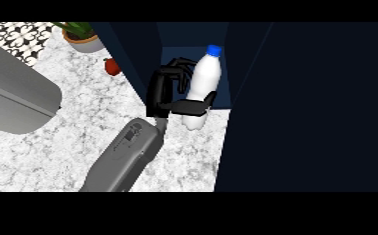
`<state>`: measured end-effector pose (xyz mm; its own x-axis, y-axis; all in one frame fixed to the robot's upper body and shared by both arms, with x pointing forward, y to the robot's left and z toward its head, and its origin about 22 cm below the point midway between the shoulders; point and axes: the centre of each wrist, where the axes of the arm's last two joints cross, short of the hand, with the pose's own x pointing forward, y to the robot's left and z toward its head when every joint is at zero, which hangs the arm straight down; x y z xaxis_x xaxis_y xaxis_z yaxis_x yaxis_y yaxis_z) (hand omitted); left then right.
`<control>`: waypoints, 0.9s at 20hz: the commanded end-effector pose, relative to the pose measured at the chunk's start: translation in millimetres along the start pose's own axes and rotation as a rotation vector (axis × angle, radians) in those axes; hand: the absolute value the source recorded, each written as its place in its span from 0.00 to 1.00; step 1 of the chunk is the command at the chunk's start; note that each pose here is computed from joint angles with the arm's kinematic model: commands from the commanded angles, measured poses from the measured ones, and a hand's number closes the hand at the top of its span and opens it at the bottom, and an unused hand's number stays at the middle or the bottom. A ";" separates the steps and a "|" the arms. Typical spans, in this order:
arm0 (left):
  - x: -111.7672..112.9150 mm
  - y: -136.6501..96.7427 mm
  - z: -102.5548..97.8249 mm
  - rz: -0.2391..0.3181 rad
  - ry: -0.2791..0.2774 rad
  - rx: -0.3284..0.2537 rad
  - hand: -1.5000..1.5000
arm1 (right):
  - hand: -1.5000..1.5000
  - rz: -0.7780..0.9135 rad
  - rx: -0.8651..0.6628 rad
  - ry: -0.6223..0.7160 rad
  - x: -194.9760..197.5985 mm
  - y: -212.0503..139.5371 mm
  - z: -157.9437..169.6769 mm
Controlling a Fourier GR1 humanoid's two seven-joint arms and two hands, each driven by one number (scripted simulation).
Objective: Pick up the bottled water, place it into the cabinet and close the cabinet
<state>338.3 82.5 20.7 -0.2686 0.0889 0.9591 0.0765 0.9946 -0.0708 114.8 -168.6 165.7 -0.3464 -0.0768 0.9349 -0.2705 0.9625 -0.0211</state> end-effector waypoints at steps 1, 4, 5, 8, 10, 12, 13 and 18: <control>5.0 -10.6 -18.9 -0.028 0.041 0.038 1.00 | 0.00 0.025 -0.024 -0.046 17.5 -10.0 7.0; 7.5 -14.7 -24.5 -0.001 0.079 0.062 1.00 | 0.00 0.012 -0.010 -0.051 30.4 -3.8 17.2; -0.5 -8.9 -25.7 0.006 0.081 0.086 1.00 | 0.00 0.001 -0.003 -0.031 14.1 -2.7 21.0; -8.9 0.5 -38.7 -0.029 0.089 0.093 1.00 | 0.00 0.003 -0.005 -0.047 24.8 -15.2 13.5; -6.6 1.3 -47.8 -0.052 0.090 0.156 1.00 | 0.00 0.011 -0.021 -0.026 18.0 -6.5 13.2; -17.1 -1.0 -43.7 -0.075 0.109 0.179 1.00 | 0.00 -0.005 0.022 -0.042 19.1 -11.4 22.6; -11.6 -2.0 -51.7 -0.106 0.105 0.170 1.00 | 0.00 0.024 -0.003 -0.020 22.7 -12.8 20.6; -20.6 8.9 -60.8 -0.179 0.086 0.236 1.00 | 0.00 0.014 0.021 -0.038 26.2 -15.6 26.9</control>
<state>394.8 82.5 18.1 -0.1746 -0.0374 0.9839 -0.1387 0.9902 0.0130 109.0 -182.4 156.6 -0.3593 -0.0477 0.9320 -0.2642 0.9630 -0.0526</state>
